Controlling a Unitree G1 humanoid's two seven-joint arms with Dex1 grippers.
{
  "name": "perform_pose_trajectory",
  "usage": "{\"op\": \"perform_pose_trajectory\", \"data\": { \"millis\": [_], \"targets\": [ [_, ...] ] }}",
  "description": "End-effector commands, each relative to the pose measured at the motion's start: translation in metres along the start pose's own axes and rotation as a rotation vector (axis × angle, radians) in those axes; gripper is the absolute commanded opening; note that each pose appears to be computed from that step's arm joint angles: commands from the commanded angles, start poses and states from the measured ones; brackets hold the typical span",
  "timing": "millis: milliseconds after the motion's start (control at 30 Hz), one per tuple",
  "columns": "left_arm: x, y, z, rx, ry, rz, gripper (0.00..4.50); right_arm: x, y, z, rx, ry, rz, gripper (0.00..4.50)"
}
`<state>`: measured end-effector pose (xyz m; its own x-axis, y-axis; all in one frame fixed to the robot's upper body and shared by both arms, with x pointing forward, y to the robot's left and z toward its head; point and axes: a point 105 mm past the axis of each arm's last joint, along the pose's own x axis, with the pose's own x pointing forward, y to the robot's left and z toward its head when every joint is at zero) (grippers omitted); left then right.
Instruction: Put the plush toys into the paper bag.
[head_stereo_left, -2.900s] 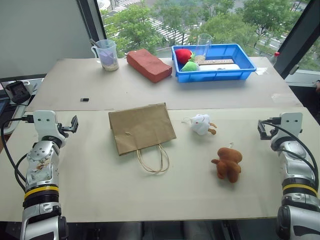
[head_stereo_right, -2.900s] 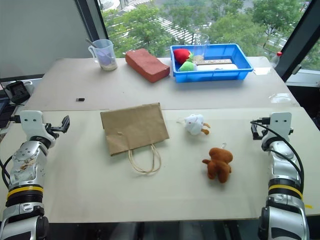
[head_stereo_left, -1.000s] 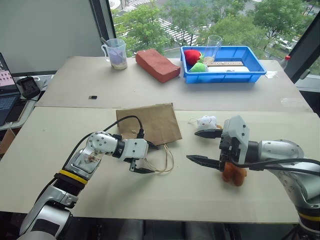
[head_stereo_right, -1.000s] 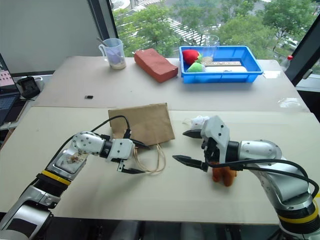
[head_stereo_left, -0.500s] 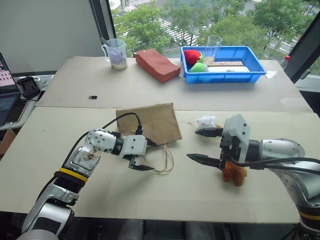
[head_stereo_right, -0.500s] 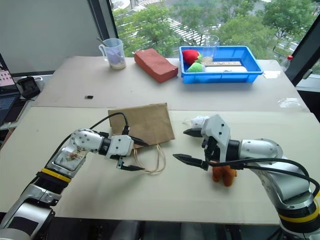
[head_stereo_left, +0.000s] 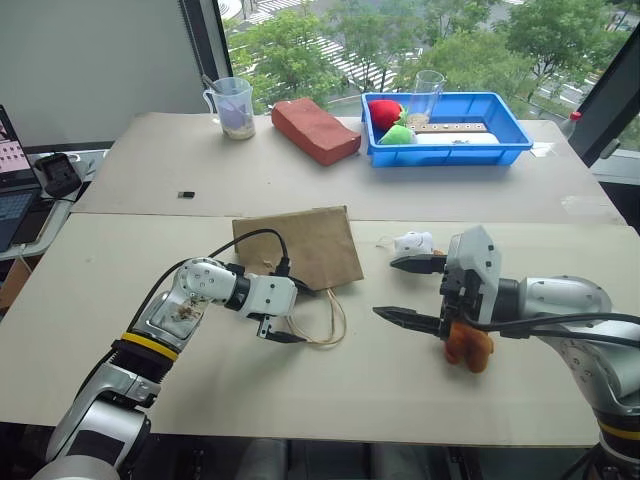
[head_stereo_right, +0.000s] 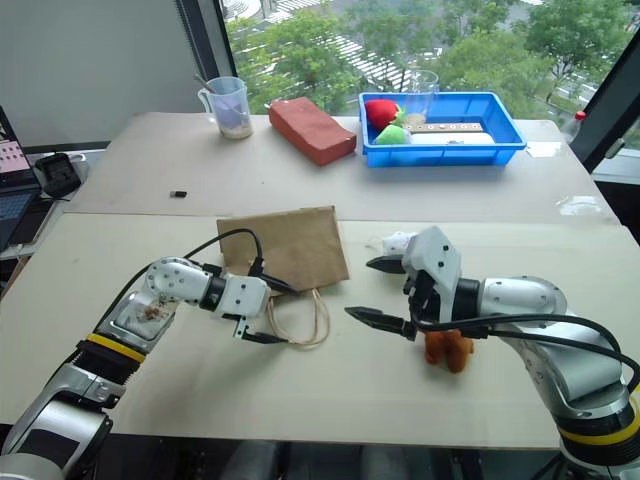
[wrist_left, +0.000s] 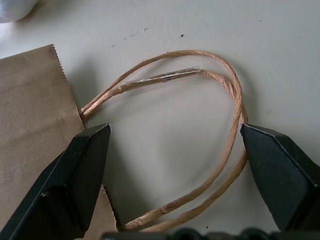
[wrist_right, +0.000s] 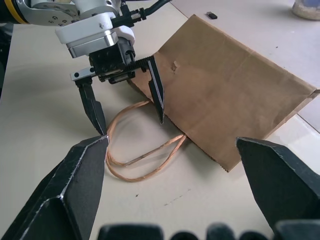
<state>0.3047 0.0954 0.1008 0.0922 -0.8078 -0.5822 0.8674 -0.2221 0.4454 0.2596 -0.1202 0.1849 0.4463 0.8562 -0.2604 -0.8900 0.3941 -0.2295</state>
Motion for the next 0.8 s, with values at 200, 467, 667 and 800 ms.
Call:
{"op": "perform_pose_trajectory", "data": {
  "millis": [200,467,667,800],
  "targets": [
    [0.005,-0.003,0.002,0.014,-0.008,-0.027,3.65,-0.003,0.001,0.012,-0.041,-0.019,-0.014,4.5],
    [0.007,-0.019,-0.005,-0.023,0.02,-0.126,0.09,-0.005,0.001,0.013,-0.042,-0.016,-0.018,4.5],
    [0.005,-0.002,0.017,-0.098,-0.123,-0.058,0.09,-0.007,0.001,0.011,-0.041,-0.011,-0.033,4.5],
    [-0.018,0.024,0.043,-0.237,-0.28,0.018,0.09,-0.012,0.0,0.005,-0.03,0.008,-0.054,4.5]
  ]
}}
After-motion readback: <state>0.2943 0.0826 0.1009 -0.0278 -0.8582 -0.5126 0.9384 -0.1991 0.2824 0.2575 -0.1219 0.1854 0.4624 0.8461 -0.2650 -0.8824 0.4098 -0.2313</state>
